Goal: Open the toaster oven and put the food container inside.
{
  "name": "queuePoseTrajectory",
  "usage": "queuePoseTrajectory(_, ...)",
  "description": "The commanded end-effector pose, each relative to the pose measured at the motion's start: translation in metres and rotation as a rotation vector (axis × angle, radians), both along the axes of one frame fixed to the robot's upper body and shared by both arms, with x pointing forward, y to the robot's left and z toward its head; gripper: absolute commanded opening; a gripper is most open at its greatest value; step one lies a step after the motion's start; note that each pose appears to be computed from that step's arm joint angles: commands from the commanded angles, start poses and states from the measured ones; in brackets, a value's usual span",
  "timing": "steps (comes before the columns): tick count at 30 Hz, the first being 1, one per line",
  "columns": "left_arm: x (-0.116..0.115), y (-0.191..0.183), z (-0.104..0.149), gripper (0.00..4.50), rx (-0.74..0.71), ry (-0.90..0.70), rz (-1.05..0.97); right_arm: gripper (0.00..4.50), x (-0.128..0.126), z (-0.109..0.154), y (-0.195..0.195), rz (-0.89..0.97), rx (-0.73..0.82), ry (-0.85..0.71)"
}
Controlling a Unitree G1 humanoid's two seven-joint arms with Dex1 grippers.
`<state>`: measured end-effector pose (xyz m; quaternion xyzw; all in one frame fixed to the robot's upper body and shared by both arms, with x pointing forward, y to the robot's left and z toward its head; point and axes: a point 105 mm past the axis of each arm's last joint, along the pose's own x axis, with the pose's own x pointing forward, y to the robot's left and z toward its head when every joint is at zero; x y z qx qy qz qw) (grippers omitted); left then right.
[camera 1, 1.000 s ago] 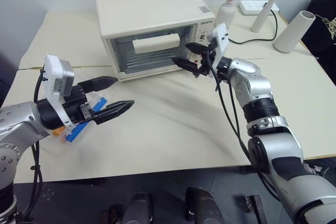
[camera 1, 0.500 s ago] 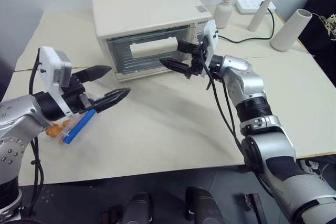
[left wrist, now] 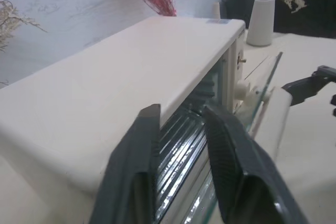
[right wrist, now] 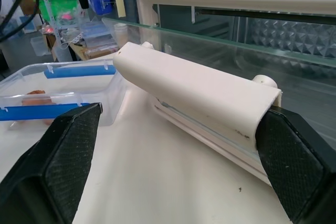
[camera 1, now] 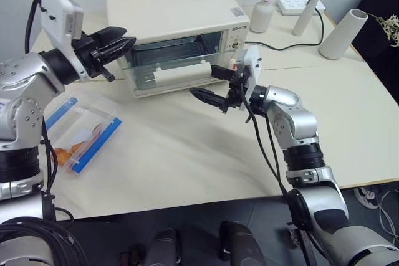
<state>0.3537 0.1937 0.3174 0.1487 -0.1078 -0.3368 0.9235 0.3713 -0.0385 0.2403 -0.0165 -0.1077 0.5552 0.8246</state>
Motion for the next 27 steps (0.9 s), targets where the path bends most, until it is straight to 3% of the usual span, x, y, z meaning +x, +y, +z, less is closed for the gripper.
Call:
queuePoseTrajectory(1,0.008,-0.002,0.002,0.37,0.109,-0.045,0.008,4.50,-0.016,0.018,0.009,0.053,0.041,-0.069)
queuePoseTrajectory(2,0.011,-0.002,-0.001,0.09,0.140,-0.042,0.008,4.50,-0.016,0.017,0.009,0.049,0.042,-0.066)
queuePoseTrajectory(7,0.016,-0.004,-0.014,0.03,0.309,-0.049,-0.030,4.50,-0.018,0.015,0.006,0.035,0.048,-0.056)
queuePoseTrajectory(13,0.009,-0.011,-0.018,0.03,0.347,-0.030,-0.116,4.50,-0.015,0.010,-0.003,-0.038,0.037,-0.052)
queuePoseTrajectory(17,-0.001,-0.019,-0.024,0.03,0.370,-0.011,-0.177,4.50,-0.009,-0.007,-0.040,-0.183,-0.049,-0.040)
queuePoseTrajectory(22,-0.014,-0.033,-0.047,0.03,0.411,0.042,-0.229,4.50,-0.035,-0.020,-0.085,-0.212,-0.156,-0.016)
queuePoseTrajectory(27,-0.023,-0.041,-0.078,0.03,0.471,0.086,-0.211,4.50,-0.077,-0.009,-0.111,-0.142,-0.191,0.046)
